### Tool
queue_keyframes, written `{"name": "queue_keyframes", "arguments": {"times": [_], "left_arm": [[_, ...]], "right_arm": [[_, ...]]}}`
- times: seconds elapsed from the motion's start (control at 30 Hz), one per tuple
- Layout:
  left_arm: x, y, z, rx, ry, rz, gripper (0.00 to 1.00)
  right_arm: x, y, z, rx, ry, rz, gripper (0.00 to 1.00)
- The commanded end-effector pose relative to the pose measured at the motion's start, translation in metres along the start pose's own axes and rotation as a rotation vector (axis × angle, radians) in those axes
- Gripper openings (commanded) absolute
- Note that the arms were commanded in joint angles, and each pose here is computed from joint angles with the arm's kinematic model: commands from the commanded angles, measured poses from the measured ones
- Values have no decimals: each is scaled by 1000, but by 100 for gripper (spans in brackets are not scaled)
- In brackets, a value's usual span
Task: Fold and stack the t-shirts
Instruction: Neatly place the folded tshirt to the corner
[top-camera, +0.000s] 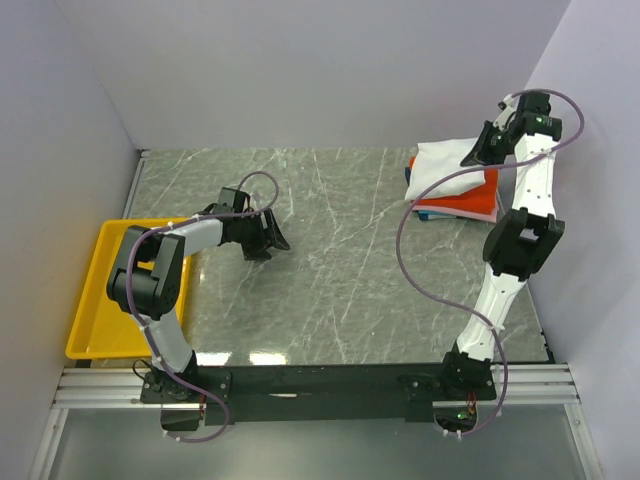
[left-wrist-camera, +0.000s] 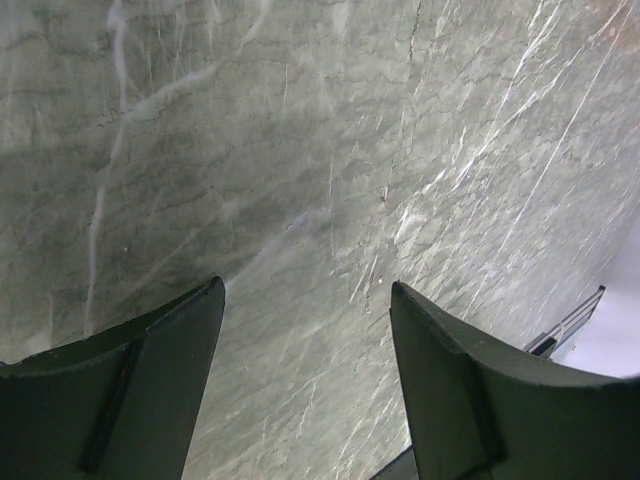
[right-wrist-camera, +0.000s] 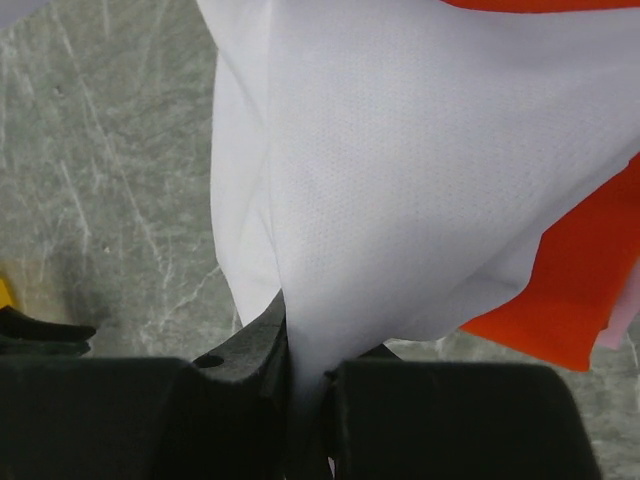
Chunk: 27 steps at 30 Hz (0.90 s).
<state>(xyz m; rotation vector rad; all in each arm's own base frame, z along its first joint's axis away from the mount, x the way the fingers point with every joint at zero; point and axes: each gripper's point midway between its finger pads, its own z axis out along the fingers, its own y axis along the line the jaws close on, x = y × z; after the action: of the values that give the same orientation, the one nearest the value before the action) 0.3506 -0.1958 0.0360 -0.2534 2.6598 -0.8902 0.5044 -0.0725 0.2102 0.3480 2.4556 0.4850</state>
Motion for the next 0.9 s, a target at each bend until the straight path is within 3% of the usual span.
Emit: {"name": "queue_keyframes", "arguments": {"times": [0.0, 0.47, 0.6, 0.7, 0.73, 0.77, 0.87], "left_arm": [[33, 38, 5, -145, 102, -36, 75], [16, 20, -13, -132, 40, -3, 75], [8, 11, -19, -126, 17, 7, 76], [4, 7, -24, -127, -3, 19, 76], [3, 6, -25, -129, -11, 21, 76], [1, 3, -28, -126, -22, 26, 76], [-4, -1, -34, -125, -49, 37, 77]], "right_arm": [[-8, -16, 12, 45, -18, -28, 0], [-23, -66, 34, 265, -82, 4, 3], [-24, -81, 32, 358, -92, 32, 39], [-16, -91, 29, 415, -80, 55, 51], [-17, -94, 19, 456, -97, 61, 70], [-14, -95, 18, 462, -96, 71, 79], [-4, -103, 6, 539, -98, 121, 83]]}}
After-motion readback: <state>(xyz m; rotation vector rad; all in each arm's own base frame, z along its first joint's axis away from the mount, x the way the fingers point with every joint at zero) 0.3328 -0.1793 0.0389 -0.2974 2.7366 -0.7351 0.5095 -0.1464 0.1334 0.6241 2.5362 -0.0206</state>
